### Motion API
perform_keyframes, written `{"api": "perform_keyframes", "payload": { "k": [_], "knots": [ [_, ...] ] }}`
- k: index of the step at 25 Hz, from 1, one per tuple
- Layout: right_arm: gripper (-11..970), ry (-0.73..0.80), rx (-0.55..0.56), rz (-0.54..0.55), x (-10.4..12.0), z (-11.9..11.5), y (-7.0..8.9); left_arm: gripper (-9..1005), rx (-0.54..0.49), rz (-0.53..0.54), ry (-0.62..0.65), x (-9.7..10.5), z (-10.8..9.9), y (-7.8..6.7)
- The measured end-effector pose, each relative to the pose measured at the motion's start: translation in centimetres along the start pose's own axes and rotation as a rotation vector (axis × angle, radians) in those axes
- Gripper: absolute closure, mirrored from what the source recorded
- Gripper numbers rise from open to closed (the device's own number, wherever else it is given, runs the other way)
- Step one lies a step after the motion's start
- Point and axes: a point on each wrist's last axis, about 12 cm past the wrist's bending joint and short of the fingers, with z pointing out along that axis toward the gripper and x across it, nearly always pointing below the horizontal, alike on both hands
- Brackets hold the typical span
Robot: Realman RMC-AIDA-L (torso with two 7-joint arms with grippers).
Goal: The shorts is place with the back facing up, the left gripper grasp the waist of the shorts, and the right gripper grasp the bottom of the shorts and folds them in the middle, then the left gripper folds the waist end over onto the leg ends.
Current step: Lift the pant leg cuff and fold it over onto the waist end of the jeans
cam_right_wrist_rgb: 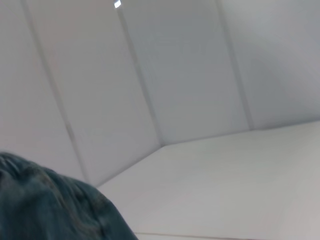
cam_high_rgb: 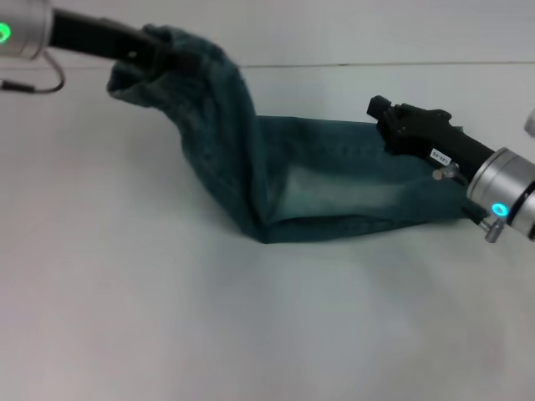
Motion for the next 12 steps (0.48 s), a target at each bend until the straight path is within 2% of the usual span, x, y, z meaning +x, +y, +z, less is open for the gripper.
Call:
{"api": "perform_keyframes", "payload": {
  "k": [3, 4, 5, 12],
  "knots": [
    [959, 0.026, 0.059, -0.05, 1.0, 0.9, 0.5, 902, 0.02, 0.037, -0.006, -1.7, 0.5, -0.9],
    [959, 0.043, 0.076, -0.073, 1.3, 1.2, 0.7, 902, 0.02, 0.037, -0.006, -1.7, 0.5, -0.9],
    [959, 0.056, 0.084, -0.092, 1.5, 1.6, 1.0, 902, 0.034, 0.056, -0.014, -3.1, 0.8, -1.5],
    [959, 0.147, 0.049, -0.144, 2.4, 4.4, 3.8, 902, 0.083, 0.09, -0.034, -5.6, 1.0, -3.2]
  ]
}}
